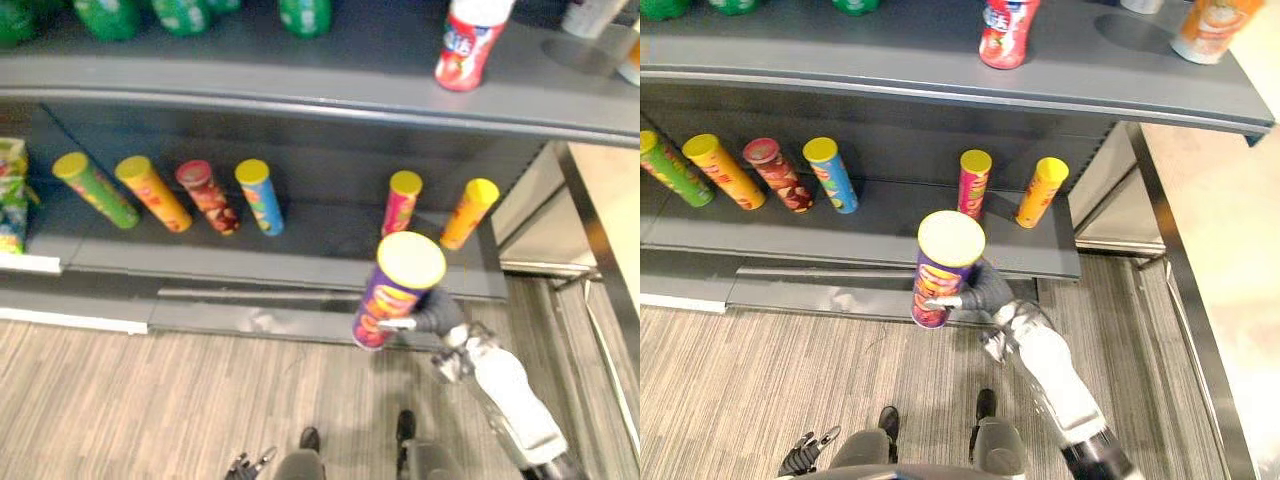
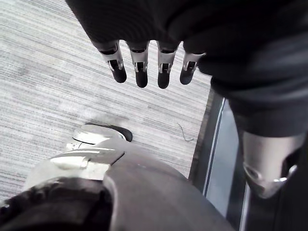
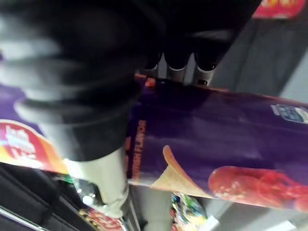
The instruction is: Put the gum and the chips on the shelf.
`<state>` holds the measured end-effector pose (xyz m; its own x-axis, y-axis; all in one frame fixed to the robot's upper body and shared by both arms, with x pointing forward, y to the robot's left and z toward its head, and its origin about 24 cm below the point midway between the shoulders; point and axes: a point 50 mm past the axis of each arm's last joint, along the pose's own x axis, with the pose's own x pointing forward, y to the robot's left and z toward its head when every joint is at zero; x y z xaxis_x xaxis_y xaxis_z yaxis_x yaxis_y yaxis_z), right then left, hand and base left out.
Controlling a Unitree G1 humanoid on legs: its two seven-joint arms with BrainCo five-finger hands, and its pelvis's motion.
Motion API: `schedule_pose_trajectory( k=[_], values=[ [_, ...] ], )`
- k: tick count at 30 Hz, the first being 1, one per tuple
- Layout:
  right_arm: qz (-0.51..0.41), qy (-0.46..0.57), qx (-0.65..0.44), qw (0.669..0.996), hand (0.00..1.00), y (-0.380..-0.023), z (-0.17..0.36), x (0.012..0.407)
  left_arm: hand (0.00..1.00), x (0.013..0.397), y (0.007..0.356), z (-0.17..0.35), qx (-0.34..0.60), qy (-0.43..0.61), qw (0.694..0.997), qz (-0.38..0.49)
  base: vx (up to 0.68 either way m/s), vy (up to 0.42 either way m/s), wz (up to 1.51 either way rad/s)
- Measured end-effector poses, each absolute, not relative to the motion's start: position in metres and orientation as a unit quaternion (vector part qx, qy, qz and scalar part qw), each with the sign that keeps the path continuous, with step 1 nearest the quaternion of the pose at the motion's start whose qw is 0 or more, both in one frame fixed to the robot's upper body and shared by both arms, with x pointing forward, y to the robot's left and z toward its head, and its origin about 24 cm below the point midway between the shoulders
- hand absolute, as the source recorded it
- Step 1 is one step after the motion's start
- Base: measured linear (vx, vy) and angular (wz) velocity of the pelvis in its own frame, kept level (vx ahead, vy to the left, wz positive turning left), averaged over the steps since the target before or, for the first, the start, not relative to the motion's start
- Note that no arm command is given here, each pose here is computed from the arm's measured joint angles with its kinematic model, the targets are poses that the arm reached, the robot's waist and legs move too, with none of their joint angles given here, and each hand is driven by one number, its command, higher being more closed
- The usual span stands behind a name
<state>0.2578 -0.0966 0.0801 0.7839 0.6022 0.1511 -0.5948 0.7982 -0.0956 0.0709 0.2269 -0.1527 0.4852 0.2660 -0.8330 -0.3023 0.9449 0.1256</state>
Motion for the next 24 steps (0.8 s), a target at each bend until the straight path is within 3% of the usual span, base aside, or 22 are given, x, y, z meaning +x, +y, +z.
schedule_pose_trajectory(
  k=[6,10,13,15,19,24],
  values=[
    [0.344,-0.003,-0.068,0.936,1.00,-0.088,0.062,0.299,0.00,0.074,0.222,-0.153,-0.018,0.480,0.865,0.149,-0.05,-0.003,0.34],
    [0.459,0.119,-0.090,0.876,1.00,-0.089,0.045,0.294,0.00,0.070,0.222,-0.154,-0.018,0.484,0.865,0.128,0.00,0.006,0.24],
    [0.482,0.157,-0.057,0.860,1.00,-0.104,0.044,0.293,0.00,0.070,0.221,-0.153,-0.018,0.484,0.868,0.113,0.03,-0.001,0.21],
    [0.468,0.156,-0.084,0.866,1.00,-0.123,0.055,0.304,0.00,0.072,0.220,-0.153,-0.017,0.480,0.871,0.103,-0.01,0.004,0.10],
    [0.372,0.137,-0.128,0.909,1.00,-0.179,0.085,0.334,0.00,0.081,0.219,-0.149,-0.011,0.461,0.883,0.087,-0.08,0.009,0.07],
    [0.179,0.044,-0.065,0.981,1.00,-0.226,0.122,0.365,0.00,0.090,0.211,-0.147,-0.007,0.452,0.890,0.066,-0.05,-0.003,0.01]
  ],
)
